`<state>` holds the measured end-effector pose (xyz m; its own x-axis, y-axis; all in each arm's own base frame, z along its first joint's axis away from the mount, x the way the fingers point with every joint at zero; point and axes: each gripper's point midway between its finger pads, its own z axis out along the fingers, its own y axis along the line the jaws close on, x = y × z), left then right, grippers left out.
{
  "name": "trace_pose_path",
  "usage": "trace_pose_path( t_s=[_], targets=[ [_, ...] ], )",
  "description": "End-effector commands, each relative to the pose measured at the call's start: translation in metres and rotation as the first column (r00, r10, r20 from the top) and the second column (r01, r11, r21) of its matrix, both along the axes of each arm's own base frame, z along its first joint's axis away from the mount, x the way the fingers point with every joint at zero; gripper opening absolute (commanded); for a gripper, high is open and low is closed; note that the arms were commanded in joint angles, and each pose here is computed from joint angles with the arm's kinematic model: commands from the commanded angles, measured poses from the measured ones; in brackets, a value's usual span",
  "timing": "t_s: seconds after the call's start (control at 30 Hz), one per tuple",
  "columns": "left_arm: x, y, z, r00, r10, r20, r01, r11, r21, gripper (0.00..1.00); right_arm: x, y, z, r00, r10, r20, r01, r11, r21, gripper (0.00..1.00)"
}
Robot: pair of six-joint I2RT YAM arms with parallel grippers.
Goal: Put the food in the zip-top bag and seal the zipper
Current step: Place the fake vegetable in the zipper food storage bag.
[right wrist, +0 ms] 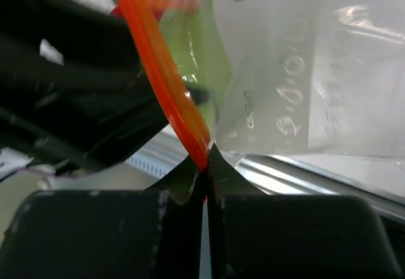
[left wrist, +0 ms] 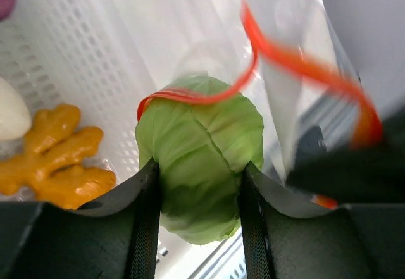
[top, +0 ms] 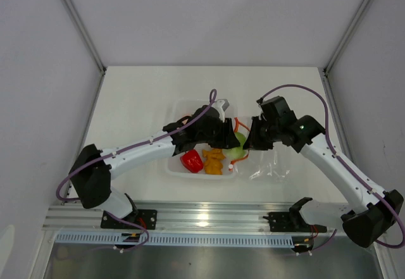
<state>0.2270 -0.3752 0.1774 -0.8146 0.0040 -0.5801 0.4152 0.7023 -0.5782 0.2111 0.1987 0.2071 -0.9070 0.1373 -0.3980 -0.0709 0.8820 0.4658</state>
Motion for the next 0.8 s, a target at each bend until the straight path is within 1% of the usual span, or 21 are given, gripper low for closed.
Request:
trace_pose_path(
  t_s=[0.0, 0.07, 0.13, 0.23, 0.3, 0.33, 0.37, 0.43, 0.47, 0.5, 0.53, 0.63, 0.7, 0.73, 0.77],
  targets=[
    [0.039, 0.001, 0.021, 0.987, 0.118, 0.109, -0.120, 0.993, 0.005, 0.01, -0.024, 0.023, 0.033, 0.996, 0.085, -0.014, -0.082, 0.986, 0.143, 0.00],
    [0.039, 0.002, 0.014, 0.988, 0.124, 0.093, -0.128, 0.991, 0.039, 0.01, -0.024, 0.026, 0.032, 0.996, 0.091, -0.016, -0.087, 0.985, 0.148, 0.00],
    [0.036, -0.006, 0.027, 0.987, 0.113, 0.113, -0.117, 0.993, 0.031, 0.01, -0.020, 0.029, 0.033, 0.996, 0.087, -0.011, -0.085, 0.984, 0.155, 0.00],
    [0.030, -0.017, 0.043, 0.987, 0.080, 0.143, -0.077, 0.997, -0.024, 0.00, -0.013, 0.030, 0.036, 0.997, 0.077, -0.010, -0.074, 0.985, 0.154, 0.00],
    [0.023, -0.023, 0.058, 0.987, 0.041, 0.158, -0.027, 0.996, -0.089, 0.05, -0.008, 0.025, 0.038, 0.999, 0.048, -0.005, -0.047, 0.988, 0.148, 0.00],
    [0.018, -0.022, 0.052, 0.987, 0.017, 0.157, -0.003, 0.996, -0.088, 0.11, -0.005, 0.024, 0.041, 0.999, 0.038, 0.000, -0.037, 0.987, 0.156, 0.00],
    [0.014, -0.026, 0.068, 0.982, -0.006, 0.189, 0.034, 0.989, -0.144, 0.12, 0.000, 0.019, 0.043, 1.000, 0.018, 0.004, -0.018, 0.986, 0.167, 0.00],
    [0.010, -0.026, 0.076, 0.980, -0.019, 0.198, 0.055, 0.982, -0.179, 0.16, 0.004, 0.012, 0.045, 1.000, -0.006, 0.008, 0.004, 0.985, 0.173, 0.00],
    [0.005, -0.027, 0.071, 0.979, -0.036, 0.201, 0.076, 0.979, -0.192, 0.18, 0.010, 0.007, 0.047, 0.999, -0.029, 0.014, 0.026, 0.984, 0.178, 0.00],
    [-0.001, -0.028, 0.076, 0.978, -0.060, 0.199, 0.102, 0.973, -0.206, 0.22, 0.011, 0.006, 0.047, 0.999, -0.032, 0.011, 0.029, 0.982, 0.184, 0.00],
    [-0.004, -0.028, 0.073, 0.980, -0.071, 0.186, 0.110, 0.972, -0.207, 0.34, 0.012, 0.005, 0.047, 0.999, -0.035, 0.008, 0.033, 0.981, 0.191, 0.00],
    [-0.019, -0.027, 0.071, 0.977, -0.123, 0.175, 0.163, 0.958, -0.236, 0.58, 0.017, 0.000, 0.044, 0.999, -0.052, 0.003, 0.050, 0.977, 0.207, 0.00],
    [-0.026, -0.028, 0.076, 0.965, -0.155, 0.214, 0.213, 0.935, -0.284, 0.63, 0.017, 0.000, 0.043, 0.999, -0.046, -0.004, 0.046, 0.973, 0.225, 0.00],
    [-0.028, -0.027, 0.080, 0.962, -0.159, 0.223, 0.221, 0.930, -0.292, 0.67, 0.018, 0.000, 0.042, 0.999, -0.046, -0.005, 0.046, 0.972, 0.232, 0.00],
    [-0.030, -0.027, 0.078, 0.961, -0.168, 0.221, 0.229, 0.930, -0.289, 0.69, 0.018, -0.001, 0.042, 0.999, -0.050, 0.000, 0.049, 0.969, 0.241, 0.00]
  ],
)
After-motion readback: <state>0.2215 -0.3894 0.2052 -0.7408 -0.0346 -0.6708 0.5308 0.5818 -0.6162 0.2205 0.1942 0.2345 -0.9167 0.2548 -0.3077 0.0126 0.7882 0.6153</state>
